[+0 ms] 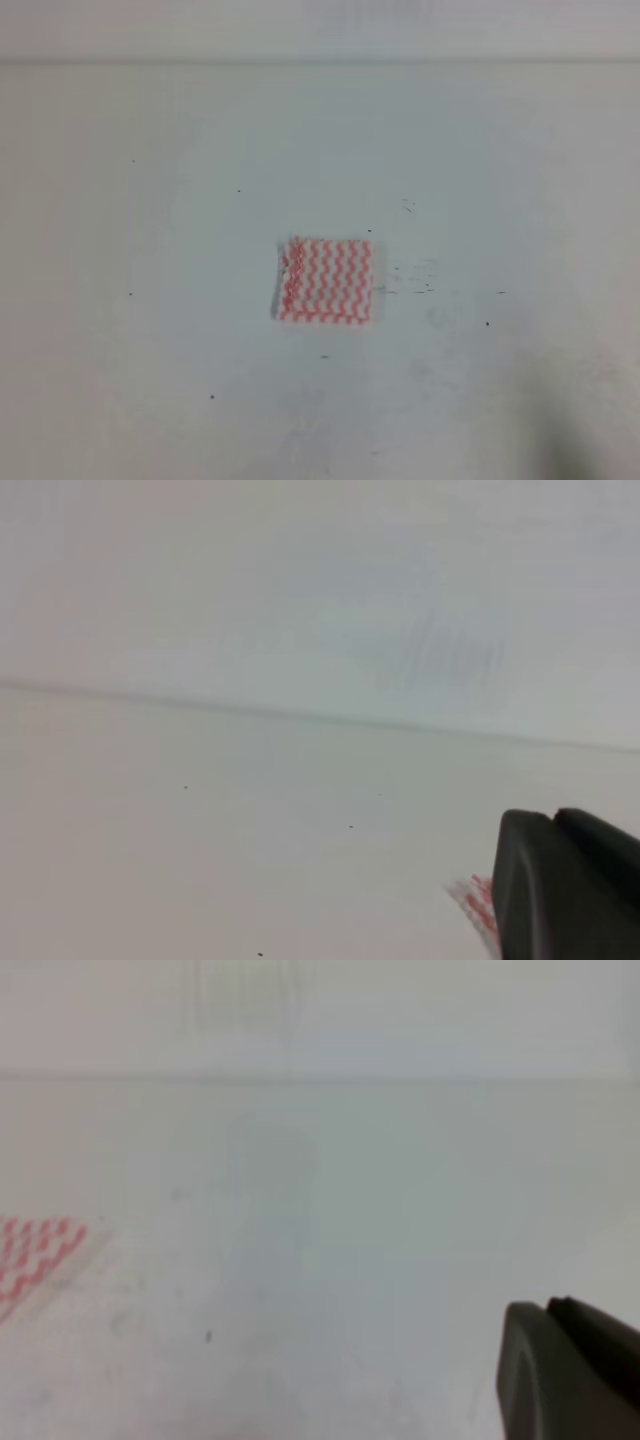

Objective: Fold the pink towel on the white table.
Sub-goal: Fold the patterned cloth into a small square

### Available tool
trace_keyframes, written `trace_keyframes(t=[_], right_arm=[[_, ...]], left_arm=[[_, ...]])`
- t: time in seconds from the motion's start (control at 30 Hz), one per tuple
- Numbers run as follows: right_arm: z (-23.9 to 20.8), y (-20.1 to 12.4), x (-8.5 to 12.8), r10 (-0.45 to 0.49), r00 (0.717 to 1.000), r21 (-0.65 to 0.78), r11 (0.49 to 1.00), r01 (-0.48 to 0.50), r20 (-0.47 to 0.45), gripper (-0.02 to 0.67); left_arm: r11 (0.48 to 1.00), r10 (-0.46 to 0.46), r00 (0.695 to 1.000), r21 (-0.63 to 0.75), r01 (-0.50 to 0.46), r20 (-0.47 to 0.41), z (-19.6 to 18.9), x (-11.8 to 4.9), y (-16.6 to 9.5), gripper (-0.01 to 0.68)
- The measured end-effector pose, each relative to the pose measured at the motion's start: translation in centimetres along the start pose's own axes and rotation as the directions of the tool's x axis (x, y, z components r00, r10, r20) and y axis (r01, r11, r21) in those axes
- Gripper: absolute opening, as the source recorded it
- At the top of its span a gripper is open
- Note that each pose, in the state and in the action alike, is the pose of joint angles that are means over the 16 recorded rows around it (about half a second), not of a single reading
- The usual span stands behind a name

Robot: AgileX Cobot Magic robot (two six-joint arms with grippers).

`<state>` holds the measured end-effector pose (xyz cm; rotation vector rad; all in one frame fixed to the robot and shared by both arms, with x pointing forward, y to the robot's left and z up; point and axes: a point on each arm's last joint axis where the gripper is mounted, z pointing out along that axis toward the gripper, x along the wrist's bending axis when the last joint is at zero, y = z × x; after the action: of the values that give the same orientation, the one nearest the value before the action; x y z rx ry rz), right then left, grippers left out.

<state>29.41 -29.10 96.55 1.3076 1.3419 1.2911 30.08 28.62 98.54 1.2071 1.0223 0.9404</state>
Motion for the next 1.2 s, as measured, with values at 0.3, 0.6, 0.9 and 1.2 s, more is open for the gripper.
trace_keyframes(t=[0.3, 0.6, 0.9, 1.2], right_arm=[[-0.02, -0.77, 0.04, 0.004, 1.0, 0.083, 0.997, -0.004, -0.004, -0.018], [0.0, -0.84, 0.03, 0.005, 1.0, 0.085, 0.996, -0.005, -0.004, -0.018], [-0.01, -0.81, 0.04, 0.005, 1.0, 0.085, 0.996, -0.005, -0.004, -0.018], [-0.04, -0.71, 0.05, 0.006, 1.0, 0.08, 0.997, -0.006, -0.005, -0.018]], left_arm=[[1.0, 0.001, 1.0, -0.001, -0.001, -0.001, -0.01, 0.01, -0.03, -0.005], [1.0, 0.0, 1.0, -0.002, 0.0, -0.002, -0.01, 0.02, 0.02, -0.005], [1.0, 0.004, 1.0, -0.005, -0.004, -0.004, 0.0, 0.02, 0.12, -0.005], [0.997, 0.078, 0.997, -0.009, -0.078, -0.024, -0.08, 0.05, 0.19, -0.005]])
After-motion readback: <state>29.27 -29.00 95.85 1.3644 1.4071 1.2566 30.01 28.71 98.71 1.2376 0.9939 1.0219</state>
